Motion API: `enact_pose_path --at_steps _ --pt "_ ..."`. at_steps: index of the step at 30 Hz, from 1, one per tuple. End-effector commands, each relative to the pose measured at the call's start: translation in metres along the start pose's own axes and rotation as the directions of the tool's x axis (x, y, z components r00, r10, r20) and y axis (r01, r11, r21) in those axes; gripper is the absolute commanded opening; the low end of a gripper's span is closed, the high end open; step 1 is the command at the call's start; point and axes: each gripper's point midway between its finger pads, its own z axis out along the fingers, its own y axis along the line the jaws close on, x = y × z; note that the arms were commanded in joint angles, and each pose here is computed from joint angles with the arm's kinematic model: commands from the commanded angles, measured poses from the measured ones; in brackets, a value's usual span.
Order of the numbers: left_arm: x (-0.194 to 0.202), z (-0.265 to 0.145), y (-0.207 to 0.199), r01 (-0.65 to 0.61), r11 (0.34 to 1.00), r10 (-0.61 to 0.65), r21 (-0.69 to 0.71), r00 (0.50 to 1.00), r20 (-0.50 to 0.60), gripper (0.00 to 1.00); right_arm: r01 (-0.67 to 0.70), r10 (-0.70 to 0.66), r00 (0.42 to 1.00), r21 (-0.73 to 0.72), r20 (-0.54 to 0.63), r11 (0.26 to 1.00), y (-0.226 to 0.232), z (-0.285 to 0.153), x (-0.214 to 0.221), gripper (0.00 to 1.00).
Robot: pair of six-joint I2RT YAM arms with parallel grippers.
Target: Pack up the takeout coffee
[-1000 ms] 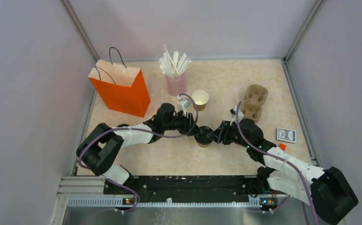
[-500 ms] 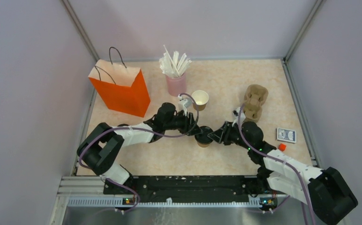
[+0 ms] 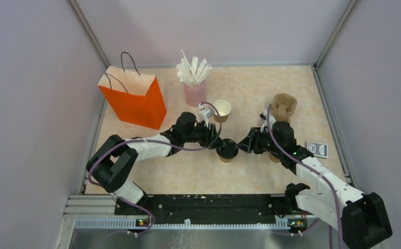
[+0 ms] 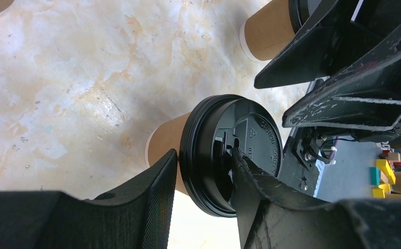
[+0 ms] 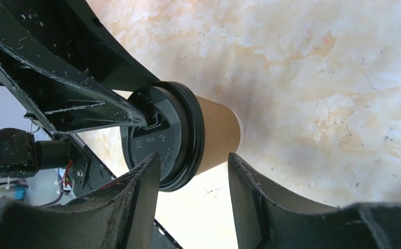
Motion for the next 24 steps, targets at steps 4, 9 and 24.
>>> enact_pose_path --at_steps 4,9,24 --pt "0.024 0.004 0.030 0.004 0.993 -0.014 -0.118 0.997 -0.080 0.48 0.038 -0.041 0.999 -0.165 -0.016 0.986 0.024 -0.011 -0.023 0.50" --pt "0.025 0.005 0.029 0.005 0.994 -0.014 -0.113 0.996 -0.083 0.48 0.022 -0.045 0.995 -0.242 -0.090 0.970 0.032 -0.006 -0.014 0.47" --pt "0.028 0.005 0.030 0.009 0.992 -0.020 -0.126 0.995 -0.093 0.46 -0.078 0.011 0.971 -0.277 -0.237 0.958 0.011 0.012 0.034 0.43"
